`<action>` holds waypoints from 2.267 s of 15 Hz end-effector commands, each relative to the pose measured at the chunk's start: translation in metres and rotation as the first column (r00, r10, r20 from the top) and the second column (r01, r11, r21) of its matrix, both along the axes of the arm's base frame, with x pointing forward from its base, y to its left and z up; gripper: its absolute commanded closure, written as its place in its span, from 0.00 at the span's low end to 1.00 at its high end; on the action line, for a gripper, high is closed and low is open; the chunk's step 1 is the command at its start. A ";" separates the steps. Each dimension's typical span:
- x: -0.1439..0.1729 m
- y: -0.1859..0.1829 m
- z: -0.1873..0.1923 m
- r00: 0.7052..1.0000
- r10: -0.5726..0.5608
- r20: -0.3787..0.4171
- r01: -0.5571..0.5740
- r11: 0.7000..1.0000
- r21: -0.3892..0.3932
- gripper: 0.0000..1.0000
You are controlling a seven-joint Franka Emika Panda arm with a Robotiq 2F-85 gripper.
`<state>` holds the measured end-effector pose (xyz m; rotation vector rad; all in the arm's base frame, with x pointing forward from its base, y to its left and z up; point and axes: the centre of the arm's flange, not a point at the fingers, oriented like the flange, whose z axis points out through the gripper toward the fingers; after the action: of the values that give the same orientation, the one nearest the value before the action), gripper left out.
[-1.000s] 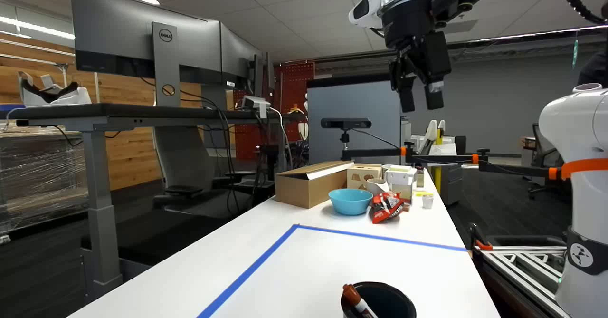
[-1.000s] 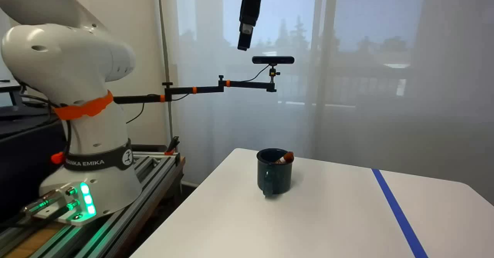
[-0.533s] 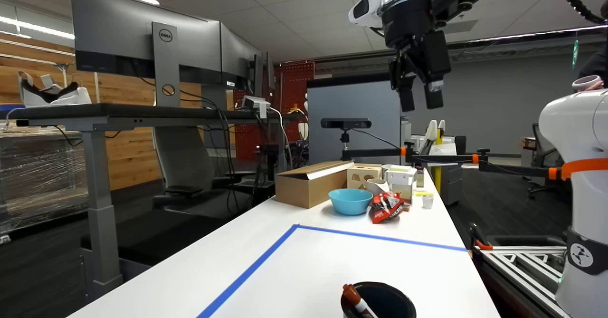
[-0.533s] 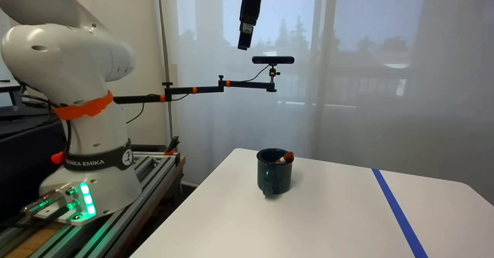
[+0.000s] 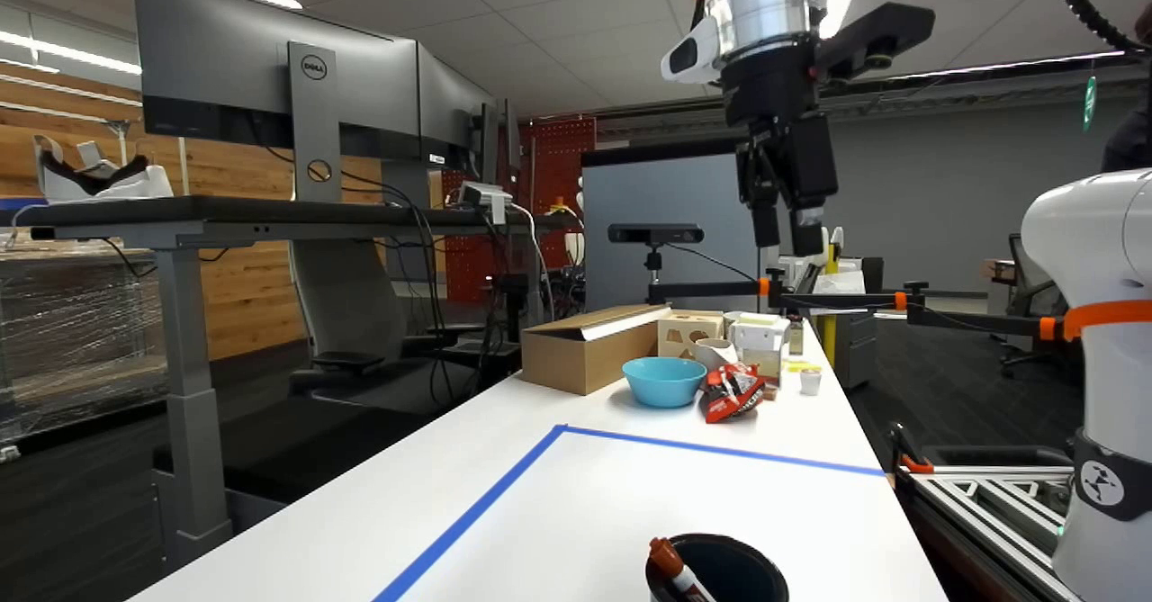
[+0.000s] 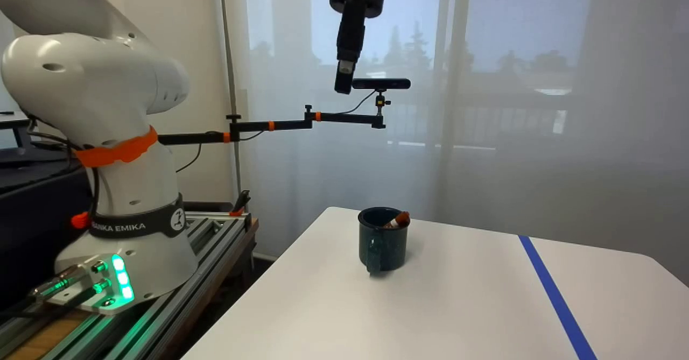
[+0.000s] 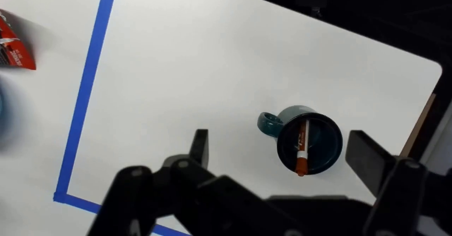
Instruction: Take the red marker out of the green mug.
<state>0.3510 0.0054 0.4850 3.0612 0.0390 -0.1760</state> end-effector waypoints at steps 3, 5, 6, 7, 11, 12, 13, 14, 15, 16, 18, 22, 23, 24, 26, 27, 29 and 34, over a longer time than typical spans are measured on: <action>-0.008 0.025 -0.065 0.982 -0.099 0.164 0.110 0.992 -0.061 0.00; -0.010 0.035 -0.083 0.972 -0.108 0.209 0.125 0.990 -0.069 0.00; -0.010 0.041 -0.090 0.968 -0.114 0.224 0.132 0.989 -0.071 0.00; -0.010 0.045 -0.096 0.963 -0.121 0.240 0.140 0.988 -0.066 0.00; 0.003 0.065 -0.107 0.941 -0.129 0.312 0.152 0.987 -0.050 0.00; 0.007 0.070 -0.111 0.937 -0.131 0.323 0.152 0.988 -0.040 0.00; 0.010 0.074 -0.113 0.933 -0.134 0.333 0.155 0.987 -0.037 0.00; 0.015 0.077 -0.118 0.930 -0.133 0.342 0.152 0.988 -0.029 0.00; 0.018 0.079 -0.123 0.929 -0.133 0.345 0.150 0.988 -0.025 0.00; 0.022 0.080 -0.131 0.928 -0.136 0.348 0.155 0.988 -0.025 0.00; 0.029 0.079 -0.144 0.928 -0.133 0.348 0.150 0.988 -0.024 0.00; 0.045 0.077 -0.170 0.929 -0.115 0.351 0.134 0.991 -0.030 0.00; 0.047 0.077 -0.175 0.929 -0.110 0.354 0.130 0.991 -0.031 0.00; 0.048 0.079 -0.180 0.928 -0.103 0.359 0.123 0.992 -0.034 0.00; 0.048 0.085 -0.188 0.928 -0.092 0.362 0.111 0.993 -0.033 0.00; 0.047 0.090 -0.192 0.929 -0.086 0.360 0.105 0.994 -0.035 0.00; 0.044 0.097 -0.199 0.931 -0.078 0.356 0.097 0.995 -0.037 0.00; 0.044 0.104 -0.209 0.931 -0.077 0.356 0.104 0.993 -0.059 0.39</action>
<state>0.3885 0.1031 0.2853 2.9846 -0.1122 0.3266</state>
